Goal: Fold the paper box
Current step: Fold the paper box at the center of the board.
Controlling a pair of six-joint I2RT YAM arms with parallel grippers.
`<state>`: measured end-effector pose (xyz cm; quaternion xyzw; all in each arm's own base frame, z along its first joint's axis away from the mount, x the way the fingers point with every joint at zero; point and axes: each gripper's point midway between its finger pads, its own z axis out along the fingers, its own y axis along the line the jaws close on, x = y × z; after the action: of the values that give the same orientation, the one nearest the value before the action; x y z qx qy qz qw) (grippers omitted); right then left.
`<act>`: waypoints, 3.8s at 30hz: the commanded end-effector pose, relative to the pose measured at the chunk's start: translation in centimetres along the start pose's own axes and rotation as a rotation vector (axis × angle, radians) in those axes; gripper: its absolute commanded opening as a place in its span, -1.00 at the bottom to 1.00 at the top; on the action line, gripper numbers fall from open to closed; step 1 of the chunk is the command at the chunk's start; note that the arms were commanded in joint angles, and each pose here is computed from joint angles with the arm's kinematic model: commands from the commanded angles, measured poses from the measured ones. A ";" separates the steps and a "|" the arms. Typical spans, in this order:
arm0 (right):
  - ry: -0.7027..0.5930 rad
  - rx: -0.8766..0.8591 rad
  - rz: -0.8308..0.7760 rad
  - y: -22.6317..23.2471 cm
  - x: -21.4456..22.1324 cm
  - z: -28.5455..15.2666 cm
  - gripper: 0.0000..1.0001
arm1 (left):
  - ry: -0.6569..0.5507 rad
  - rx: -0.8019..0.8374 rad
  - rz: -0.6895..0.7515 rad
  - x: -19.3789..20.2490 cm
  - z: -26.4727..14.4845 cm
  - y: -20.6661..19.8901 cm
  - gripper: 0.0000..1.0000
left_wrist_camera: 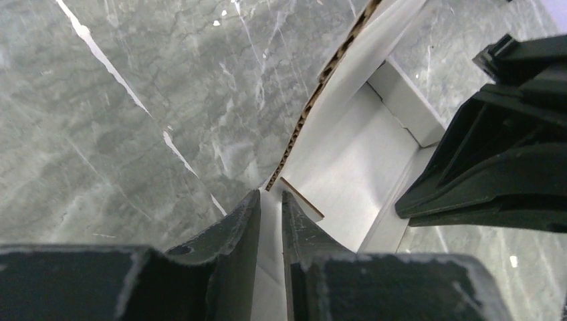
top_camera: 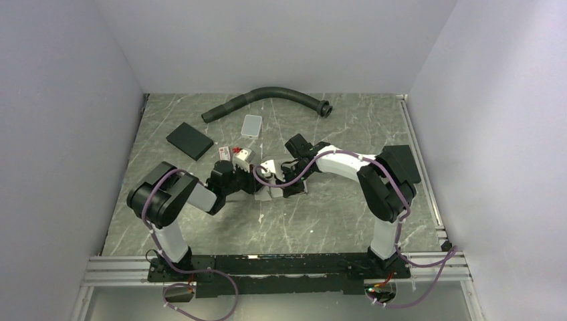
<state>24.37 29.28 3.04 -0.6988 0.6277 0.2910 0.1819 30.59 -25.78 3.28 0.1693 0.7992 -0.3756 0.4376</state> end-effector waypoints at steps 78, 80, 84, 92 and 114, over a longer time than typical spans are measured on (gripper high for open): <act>-0.092 0.548 0.699 -7.1 6.9 -7.4 -0.28 | -0.172 0.210 0.409 -0.8 -0.3 -3.8 -0.33; -0.083 0.563 0.698 -7.3 7.1 -7.5 -0.41 | -0.167 0.218 0.417 -0.6 -0.4 -4.0 -0.33; -0.063 0.576 0.701 -7.5 7.5 -7.5 -0.59 | -0.156 0.240 0.437 0.1 -0.7 -4.2 -0.33; -0.079 0.570 0.680 -7.6 7.1 -7.9 -0.83 | -0.176 0.265 0.457 0.2 -1.3 -4.7 -0.31; -0.174 0.437 0.630 -6.4 5.0 -7.9 -0.93 | -0.207 0.516 0.592 1.2 -2.1 -9.3 -0.14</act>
<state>31.31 20.45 2.83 -0.3759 0.8606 0.2320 0.2533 24.19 -29.54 5.27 0.4213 0.6059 -0.4208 0.5276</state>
